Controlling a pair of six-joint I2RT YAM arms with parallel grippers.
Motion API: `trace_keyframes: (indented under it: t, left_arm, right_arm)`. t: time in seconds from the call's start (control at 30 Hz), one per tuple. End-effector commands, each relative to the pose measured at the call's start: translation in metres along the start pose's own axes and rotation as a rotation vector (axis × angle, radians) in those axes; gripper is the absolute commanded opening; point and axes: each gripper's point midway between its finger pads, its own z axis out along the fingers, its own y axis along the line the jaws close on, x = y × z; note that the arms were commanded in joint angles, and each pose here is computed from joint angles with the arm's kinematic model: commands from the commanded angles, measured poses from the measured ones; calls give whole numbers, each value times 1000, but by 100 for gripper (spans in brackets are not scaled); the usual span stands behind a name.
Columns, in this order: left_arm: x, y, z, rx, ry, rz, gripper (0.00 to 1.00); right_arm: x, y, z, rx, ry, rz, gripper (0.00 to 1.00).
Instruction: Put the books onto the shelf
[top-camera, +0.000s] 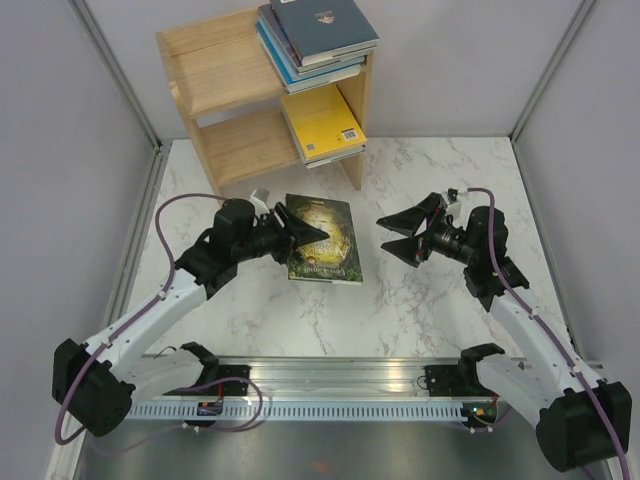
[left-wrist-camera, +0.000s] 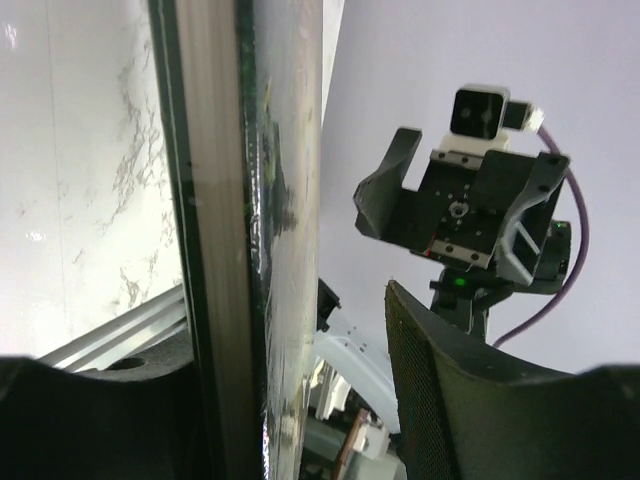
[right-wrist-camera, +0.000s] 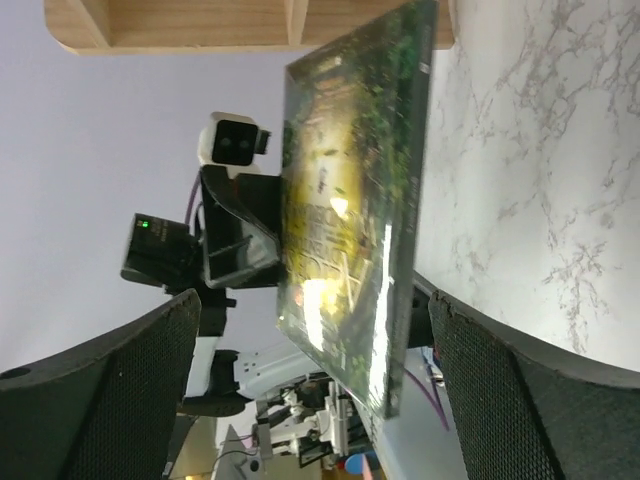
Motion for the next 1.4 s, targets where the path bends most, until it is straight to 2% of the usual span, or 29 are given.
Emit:
trace_keyframes:
  t: [0.0,0.2,0.27,0.47,0.8,0.83,0.93,0.97,1.07,1.13,1.17,1.27,1.3,1.37]
  left_arm:
    - [-27,-69,-33,170,-151,141,2]
    - [-38,-86,-33,196,-188,132,2]
    - [-39,-89,-33,207,-191,132,2]
    - [-42,-89,-29,216,-195,107,2]
    - [-43,-90,-24,243,-189,74,2]
    - [-43,-90,-25,246,-190,72,2]
    - [-42,-90,-24,245,-187,67,2]
    - [-42,-89,-24,243,-185,65,2]
    - [-41,-87,-26,245,-185,64,2]
    - [-40,-86,-26,244,-182,63,2]
    - [-39,-87,-26,246,-178,65,2]
    - [-36,-85,-26,244,-162,69,2]
    - [-35,-84,-25,243,-155,73,3]
    - [-33,-82,-25,233,-145,84,23]
  right_arm:
    - [9,-9,-12,119,20,-48,98]
    - [33,-33,-17,203,42,29,98]
    - [43,-30,-16,198,55,10,98]
    - [36,2,-3,48,14,19,98]
    - [56,33,40,5,76,-2,97]
    - [62,38,46,-18,93,-6,94]
    - [66,43,54,-41,97,8,76]
    - [65,51,56,-73,95,1,58]
    - [63,60,61,-104,93,0,32]
    - [61,62,65,-110,96,1,24]
    - [62,66,66,-127,101,-4,14]
    - [60,70,69,-143,97,-2,0]
    - [60,70,69,-145,97,-2,0]
    - [59,72,69,-146,89,-5,0]
